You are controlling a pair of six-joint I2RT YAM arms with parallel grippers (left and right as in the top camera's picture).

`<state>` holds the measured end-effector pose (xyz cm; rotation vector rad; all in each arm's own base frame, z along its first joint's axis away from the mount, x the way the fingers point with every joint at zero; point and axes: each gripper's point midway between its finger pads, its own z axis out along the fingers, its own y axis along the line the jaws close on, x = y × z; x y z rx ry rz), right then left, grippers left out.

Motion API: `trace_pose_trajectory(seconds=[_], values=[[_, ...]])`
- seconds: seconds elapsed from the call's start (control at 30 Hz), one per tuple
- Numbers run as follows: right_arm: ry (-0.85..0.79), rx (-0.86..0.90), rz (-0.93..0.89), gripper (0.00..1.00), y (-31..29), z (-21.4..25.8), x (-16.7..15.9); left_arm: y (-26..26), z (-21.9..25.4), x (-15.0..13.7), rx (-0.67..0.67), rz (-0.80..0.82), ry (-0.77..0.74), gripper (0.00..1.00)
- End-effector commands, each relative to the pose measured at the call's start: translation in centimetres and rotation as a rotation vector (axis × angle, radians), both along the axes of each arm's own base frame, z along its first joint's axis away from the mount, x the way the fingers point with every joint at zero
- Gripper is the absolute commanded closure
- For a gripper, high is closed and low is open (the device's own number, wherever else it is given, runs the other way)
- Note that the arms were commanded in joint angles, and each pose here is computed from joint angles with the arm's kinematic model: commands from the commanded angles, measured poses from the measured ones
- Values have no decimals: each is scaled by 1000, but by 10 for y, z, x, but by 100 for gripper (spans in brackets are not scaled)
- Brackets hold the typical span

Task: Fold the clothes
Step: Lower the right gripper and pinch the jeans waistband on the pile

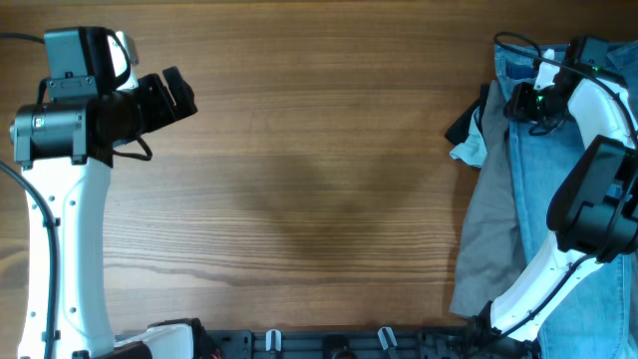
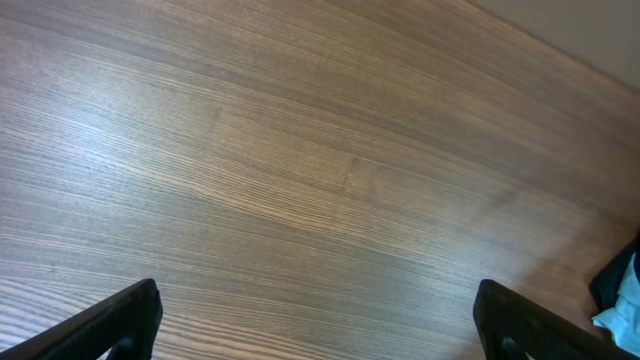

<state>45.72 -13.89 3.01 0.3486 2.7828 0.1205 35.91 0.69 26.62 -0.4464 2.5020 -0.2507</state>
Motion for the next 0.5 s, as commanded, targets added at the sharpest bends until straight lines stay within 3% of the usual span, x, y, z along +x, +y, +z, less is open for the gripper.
trace_pose_trajectory(seconds=[0.0,0.47], values=[[-38,-48,-28,51,-13,19,4,1,3,5,12,-2,-9,0],[-151,132,55,50,-11,30,8,1,3,5,12,-2,-9,0]])
